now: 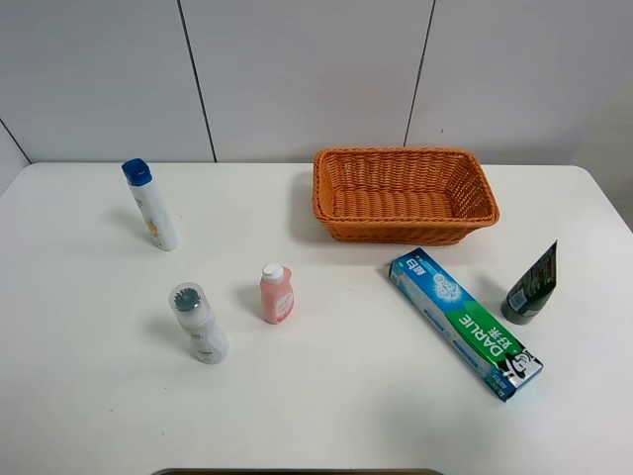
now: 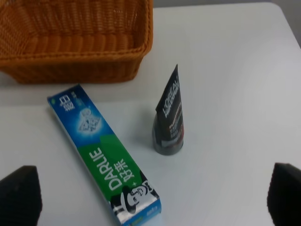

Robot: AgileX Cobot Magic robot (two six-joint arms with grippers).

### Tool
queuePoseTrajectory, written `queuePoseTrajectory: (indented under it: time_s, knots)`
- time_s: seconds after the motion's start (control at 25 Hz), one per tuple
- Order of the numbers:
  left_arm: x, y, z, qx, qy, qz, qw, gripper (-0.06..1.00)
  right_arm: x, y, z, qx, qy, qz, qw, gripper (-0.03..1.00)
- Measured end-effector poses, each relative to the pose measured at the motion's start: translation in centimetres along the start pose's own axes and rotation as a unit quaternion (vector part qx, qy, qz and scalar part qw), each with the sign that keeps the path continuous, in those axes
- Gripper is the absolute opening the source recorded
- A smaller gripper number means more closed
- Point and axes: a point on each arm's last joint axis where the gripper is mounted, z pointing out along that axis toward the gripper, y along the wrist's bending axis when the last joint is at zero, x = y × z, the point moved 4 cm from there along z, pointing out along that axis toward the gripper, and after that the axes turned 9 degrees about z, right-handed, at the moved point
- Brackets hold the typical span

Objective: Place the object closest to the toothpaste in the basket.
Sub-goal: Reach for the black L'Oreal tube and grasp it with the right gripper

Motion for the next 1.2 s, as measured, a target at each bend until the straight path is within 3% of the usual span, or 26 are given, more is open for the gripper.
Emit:
queuePoseTrajectory:
  time_s: [0.56,0.96,1.2]
  knots:
    - [0.0,0.0,0.0,0.0,0.0,0.0,1.0,0.94,-6.6,-0.1,2.9,0.075,0.073,0.067,0.992,0.99]
    - [0.0,0.0,0.0,0.0,0.0,0.0,1.0,0.94,-8.5,0.1,10.4,0.122,0.178,0.106,0.971,0.99]
    - [0.0,0.0,0.0,0.0,0.0,0.0,1.0,0.94,-8.1,0.0,15.7,0.154,0.253,0.136,0.945,0.99]
